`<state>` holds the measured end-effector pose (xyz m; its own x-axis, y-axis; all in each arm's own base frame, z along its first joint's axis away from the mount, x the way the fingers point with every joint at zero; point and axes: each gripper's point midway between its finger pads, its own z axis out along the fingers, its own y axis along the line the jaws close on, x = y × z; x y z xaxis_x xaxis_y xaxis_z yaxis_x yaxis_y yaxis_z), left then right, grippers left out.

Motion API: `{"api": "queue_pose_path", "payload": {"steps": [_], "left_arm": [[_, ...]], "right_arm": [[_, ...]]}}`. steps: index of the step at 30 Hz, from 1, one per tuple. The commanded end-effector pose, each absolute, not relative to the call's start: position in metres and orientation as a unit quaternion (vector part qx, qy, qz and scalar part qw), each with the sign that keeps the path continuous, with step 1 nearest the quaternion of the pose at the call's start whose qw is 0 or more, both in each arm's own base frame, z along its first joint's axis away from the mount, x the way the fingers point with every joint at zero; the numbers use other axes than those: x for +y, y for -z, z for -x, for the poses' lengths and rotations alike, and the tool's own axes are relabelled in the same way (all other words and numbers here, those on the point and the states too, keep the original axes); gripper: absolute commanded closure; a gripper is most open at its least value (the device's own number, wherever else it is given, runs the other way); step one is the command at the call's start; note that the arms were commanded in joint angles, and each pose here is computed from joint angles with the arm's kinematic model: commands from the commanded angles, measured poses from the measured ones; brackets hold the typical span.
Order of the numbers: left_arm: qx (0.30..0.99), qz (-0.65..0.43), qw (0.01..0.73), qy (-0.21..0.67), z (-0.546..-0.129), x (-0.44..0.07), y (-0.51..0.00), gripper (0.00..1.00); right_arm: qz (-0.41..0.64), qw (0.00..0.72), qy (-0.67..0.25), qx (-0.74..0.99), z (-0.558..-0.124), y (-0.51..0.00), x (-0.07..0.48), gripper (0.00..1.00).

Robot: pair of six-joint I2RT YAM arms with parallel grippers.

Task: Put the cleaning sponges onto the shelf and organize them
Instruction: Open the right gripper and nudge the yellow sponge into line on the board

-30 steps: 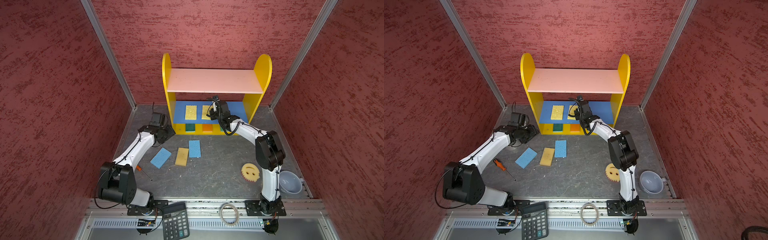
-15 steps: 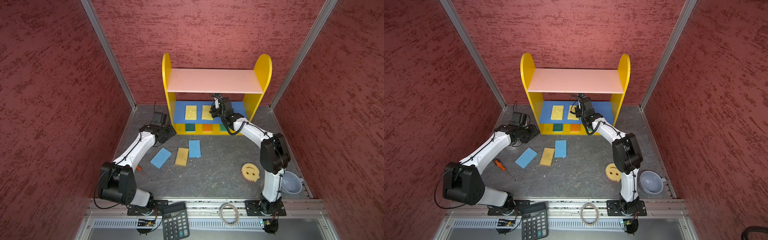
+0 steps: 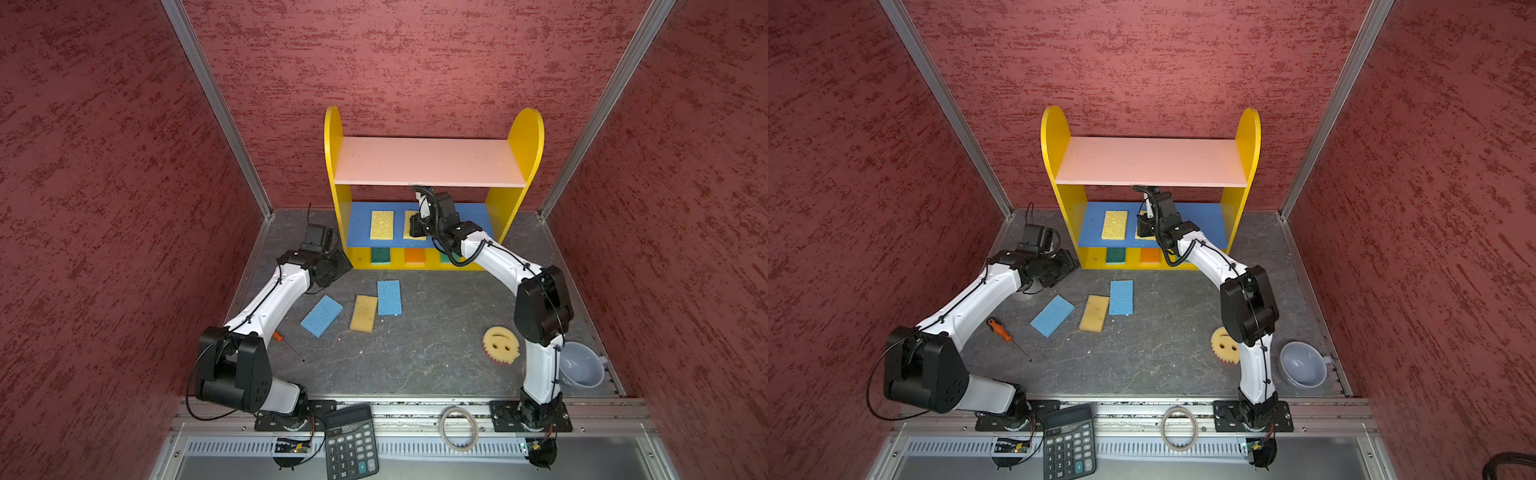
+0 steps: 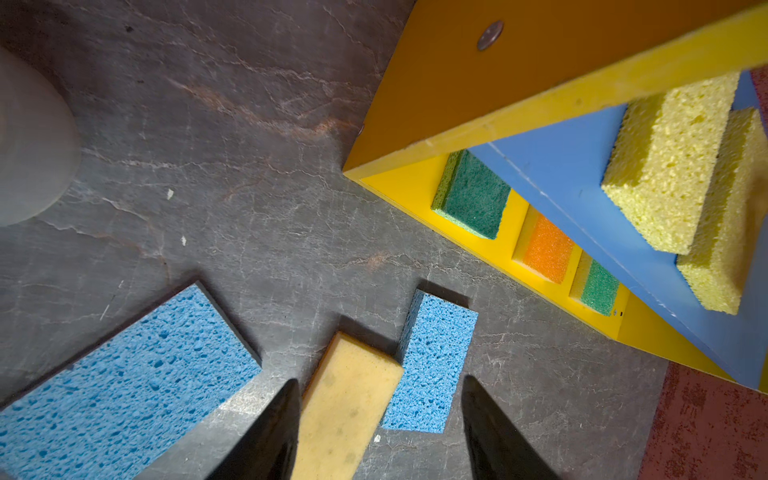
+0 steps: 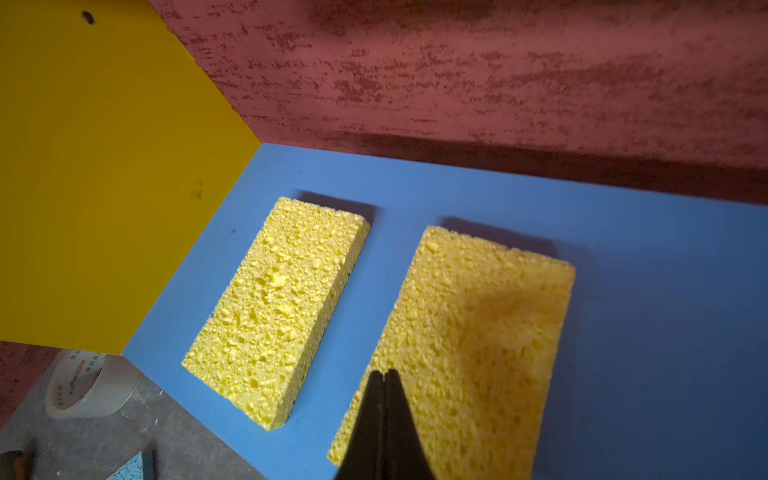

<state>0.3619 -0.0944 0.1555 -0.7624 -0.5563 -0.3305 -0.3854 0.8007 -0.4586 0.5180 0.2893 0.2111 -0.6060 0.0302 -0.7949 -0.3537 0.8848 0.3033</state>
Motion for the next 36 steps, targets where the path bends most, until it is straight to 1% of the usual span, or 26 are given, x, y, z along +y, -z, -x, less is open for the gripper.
{"api": "queue_pose_path", "payload": {"steps": [1, 5, 10, 14, 27, 36], "left_arm": [[0.918, 0.251, 0.241, 0.19, -0.362, -0.096, -0.166, 0.38], [0.918, 0.25, 0.239, 0.192, -0.362, -0.097, -0.165, 0.38], [0.918, 0.25, 0.241, 0.192, -0.361, -0.097, -0.166, 0.38], [0.918, 0.252, 0.24, 0.19, -0.361, -0.096, -0.164, 0.38], [0.917, 0.255, 0.238, 0.192, -0.362, -0.097, -0.163, 0.38], [0.919, 0.253, 0.234, 0.192, -0.363, -0.099, -0.159, 0.38]], "right_arm": [[0.075, 0.394, -0.233, 0.886, -0.512, -0.192, 0.292, 1.0], [0.064, 0.377, -0.22, 0.897, -0.511, -0.176, 0.287, 1.0], [0.054, 0.374, -0.203, 0.903, -0.511, -0.171, 0.279, 1.0], [0.051, 0.38, -0.19, 0.904, -0.51, -0.175, 0.272, 1.0], [0.065, 0.39, -0.194, 0.898, -0.506, -0.189, 0.271, 1.0], [0.067, 0.402, -0.197, 0.892, -0.504, -0.209, 0.269, 1.0]]}}
